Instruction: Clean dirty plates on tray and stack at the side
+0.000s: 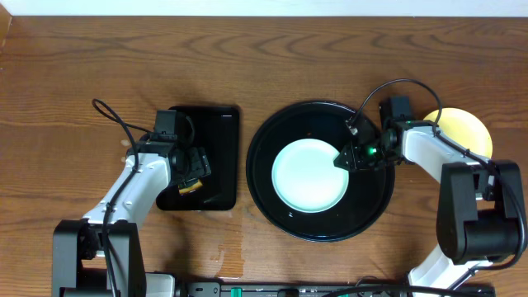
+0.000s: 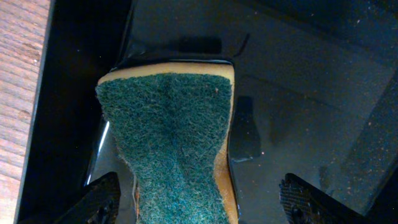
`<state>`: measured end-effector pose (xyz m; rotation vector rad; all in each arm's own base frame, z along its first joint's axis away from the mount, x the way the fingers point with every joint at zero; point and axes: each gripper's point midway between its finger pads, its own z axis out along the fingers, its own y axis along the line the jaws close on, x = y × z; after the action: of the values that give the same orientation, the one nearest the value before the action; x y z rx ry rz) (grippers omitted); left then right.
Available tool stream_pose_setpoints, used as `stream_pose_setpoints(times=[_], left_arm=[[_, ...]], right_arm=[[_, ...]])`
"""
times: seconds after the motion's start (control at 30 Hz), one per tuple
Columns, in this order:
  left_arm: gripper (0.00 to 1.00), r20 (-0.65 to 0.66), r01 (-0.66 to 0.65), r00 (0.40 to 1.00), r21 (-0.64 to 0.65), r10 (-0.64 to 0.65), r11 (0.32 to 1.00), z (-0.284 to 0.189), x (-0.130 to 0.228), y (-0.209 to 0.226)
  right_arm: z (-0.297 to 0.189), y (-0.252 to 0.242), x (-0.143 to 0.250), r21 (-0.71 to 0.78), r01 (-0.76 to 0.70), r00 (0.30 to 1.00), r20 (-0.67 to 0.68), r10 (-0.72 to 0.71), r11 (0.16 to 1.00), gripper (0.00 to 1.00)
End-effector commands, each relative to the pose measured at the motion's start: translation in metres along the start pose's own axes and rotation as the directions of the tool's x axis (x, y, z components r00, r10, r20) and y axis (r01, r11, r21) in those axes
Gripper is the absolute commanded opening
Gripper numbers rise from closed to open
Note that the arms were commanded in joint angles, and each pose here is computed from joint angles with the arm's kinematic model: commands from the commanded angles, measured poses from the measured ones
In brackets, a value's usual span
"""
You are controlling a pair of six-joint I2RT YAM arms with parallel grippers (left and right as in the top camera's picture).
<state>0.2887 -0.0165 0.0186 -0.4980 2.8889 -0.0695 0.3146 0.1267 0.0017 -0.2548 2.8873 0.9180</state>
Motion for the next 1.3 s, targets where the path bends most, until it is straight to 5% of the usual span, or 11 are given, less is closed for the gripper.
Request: stream_pose_setpoints(times=[0.0,0.1,0.47,0.8,1.03,1.27], left_arm=[[0.83,-0.008,-0.008,1.000,-0.005,0.008,1.000,0.001,0.002,0.002],[0.83,-0.008,-0.008,1.000,-0.005,0.008,1.000,0.001,0.002,0.002],[0.83,-0.008,-0.008,1.000,-0.005,0.008,1.000,0.001,0.002,0.002],[0.83,-0.008,-0.008,1.000,-0.005,0.008,1.000,0.001,0.002,0.002],[0.83,-0.008,-0.008,1.000,-0.005,0.008,1.000,0.001,0.002,0.002],[0.83,-0.008,-0.008,1.000,-0.005,0.008,1.000,0.001,0.002,0.002]], right_arm=[[0.019,-0.006,0.024,-0.032,-0.011,0.997,-0.082,0.009,0.999,0.17],[0.019,-0.006,0.023,-0.031,-0.010,0.997,-0.079,0.008,0.999,0.01],[-0.002,0.010,0.004,-0.042,0.054,0.998,0.014,-0.053,0.998,0.01],[-0.102,0.015,-0.026,0.332,0.046,0.952,0.271,-0.142,0.942,0.01],[-0.191,0.008,-0.019,0.696,-0.126,0.872,0.417,-0.255,0.707,0.01],[-0.243,0.059,-0.011,0.838,-0.204,0.739,0.471,-0.481,0.507,0.01]])
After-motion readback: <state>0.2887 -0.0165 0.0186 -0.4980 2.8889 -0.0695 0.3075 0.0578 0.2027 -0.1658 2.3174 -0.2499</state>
